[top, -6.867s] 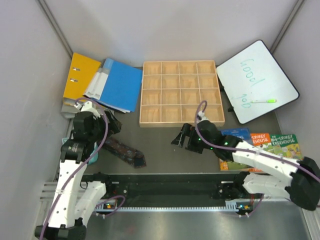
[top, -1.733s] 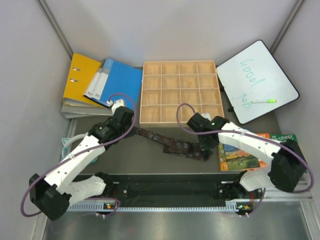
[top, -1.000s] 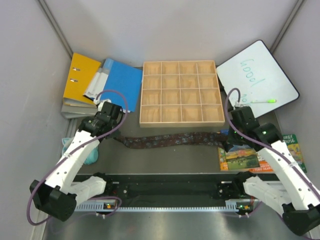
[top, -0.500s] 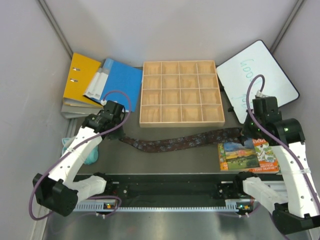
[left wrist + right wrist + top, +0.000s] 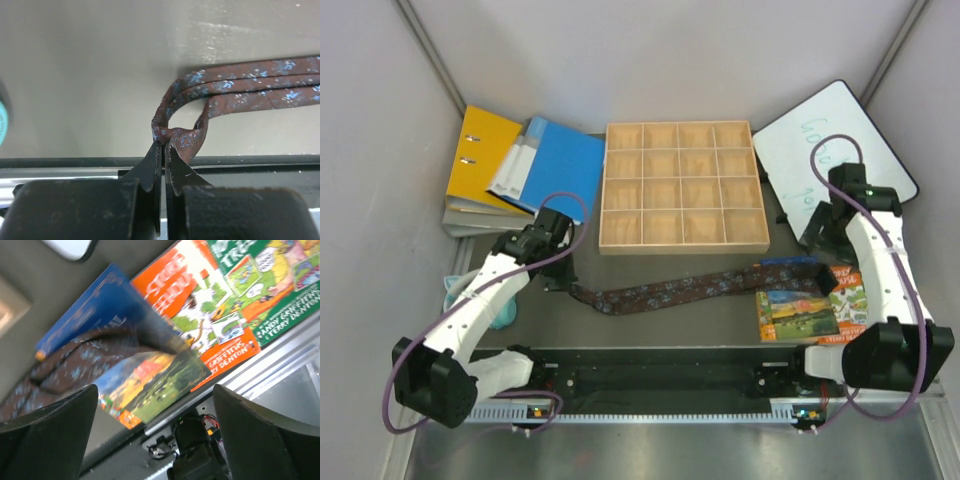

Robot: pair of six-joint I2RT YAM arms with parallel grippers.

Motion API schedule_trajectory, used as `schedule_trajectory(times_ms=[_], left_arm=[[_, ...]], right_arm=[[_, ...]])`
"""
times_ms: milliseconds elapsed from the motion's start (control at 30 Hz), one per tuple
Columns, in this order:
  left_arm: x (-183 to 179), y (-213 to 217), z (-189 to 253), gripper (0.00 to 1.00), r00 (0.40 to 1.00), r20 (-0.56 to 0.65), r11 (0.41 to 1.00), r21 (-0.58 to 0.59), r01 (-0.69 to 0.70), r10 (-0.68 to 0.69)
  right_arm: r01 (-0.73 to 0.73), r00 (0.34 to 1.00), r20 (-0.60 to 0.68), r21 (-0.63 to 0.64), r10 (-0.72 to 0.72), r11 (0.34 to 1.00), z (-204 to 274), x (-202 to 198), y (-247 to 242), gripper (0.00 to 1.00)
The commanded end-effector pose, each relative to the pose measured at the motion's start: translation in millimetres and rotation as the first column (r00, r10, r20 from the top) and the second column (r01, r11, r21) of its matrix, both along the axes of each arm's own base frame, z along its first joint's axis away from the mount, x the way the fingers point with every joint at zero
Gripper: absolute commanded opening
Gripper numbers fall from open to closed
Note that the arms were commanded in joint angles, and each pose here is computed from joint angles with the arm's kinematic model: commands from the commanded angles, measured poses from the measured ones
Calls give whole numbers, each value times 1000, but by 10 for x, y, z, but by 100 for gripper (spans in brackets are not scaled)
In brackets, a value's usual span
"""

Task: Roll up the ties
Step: Flatten out the tie at the center of the board.

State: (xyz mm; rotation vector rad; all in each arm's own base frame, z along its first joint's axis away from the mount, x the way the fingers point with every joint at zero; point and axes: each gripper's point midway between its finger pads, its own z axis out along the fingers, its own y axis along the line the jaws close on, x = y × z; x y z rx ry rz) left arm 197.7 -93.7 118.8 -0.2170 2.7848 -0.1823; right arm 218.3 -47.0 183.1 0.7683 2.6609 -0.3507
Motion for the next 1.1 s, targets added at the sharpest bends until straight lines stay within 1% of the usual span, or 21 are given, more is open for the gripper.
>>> schedule_trajectory(times_ms=[0,33,100,133,167,200,233,267,300,333,367,433,500,567,633,667,733,767,867,967,1067], left_arm=[[28,-119,25,2,999,2,997,-61,35,-35],[35,-93,21,3,1000,6,998,-47,31,-31],[67,-24,41,3,999,28,1000,-12,17,-17],[82,-7,58,2,999,40,1000,-5,11,-11],[106,5,81,2,998,58,1000,-1,8,-8],[145,1,136,2,996,91,1000,-8,4,-3],[165,6,159,3,994,106,1000,-9,1,0],[187,15,180,3,992,123,1000,-7,-2,3],[209,16,204,3,990,140,1000,-8,-3,4],[220,20,219,3,989,147,1000,-6,0,1],[218,26,225,3,989,150,1000,0,12,-12],[216,45,243,3,987,161,1000,11,23,-25],[199,49,248,2,986,164,1000,0,28,-28],[211,9,254,2,982,186,999,-25,37,-31],[183,-27,237,2,979,200,997,-55,47,-35],[208,-44,241,2,976,217,997,-67,49,-33],[199,-56,244,2,973,226,996,-77,52,-34],[206,-54,257,2,972,234,995,-79,53,-33],[221,-47,256,2,969,247,995,-82,51,-29],[217,-39,253,2,967,252,995,-85,47,-24],[211,-34,283,3,962,271,995,-92,46,-19]], right_arm=[[181,975,145,-79,-169,980,196,222,-390,99],[183,970,176,-69,-169,981,222,261,-381,99],[156,965,210,15,-156,988,171,290,-230,99],[135,949,277,63,-148,989,222,340,-144,99],[91,944,299,179,-142,980,182,375,73,99],[86,950,273,231,-150,969,-24,303,176,99],[70,937,313,269,-156,960,-23,251,258,99],[47,918,359,316,-165,948,-52,321,343,99],[57,929,328,334,-173,941,-297,207,383,99],[53,922,343,343,-178,938,-354,196,401,99],[23,903,390,371,-179,929,-331,227,460,99],[29,915,360,395,-183,918,-508,139,513,99],[79,915,327,431,-237,899,-650,44,546,99],[108,891,341,484,-300,869,-707,52,579,99],[143,864,356,506,-357,850,-808,23,565,99],[184,844,354,514,-402,838,-844,25,533,97],[231,821,357,504,-445,832,-890,-8,472,93],[282,790,365,495,-492,822,-899,-15,397,87],[359,733,383,486,-563,797,-918,-67,288,82],[407,702,373,489,-607,772,-992,-96,247,80],[446,706,328,483,-628,753,-1219,-136,253,78]])
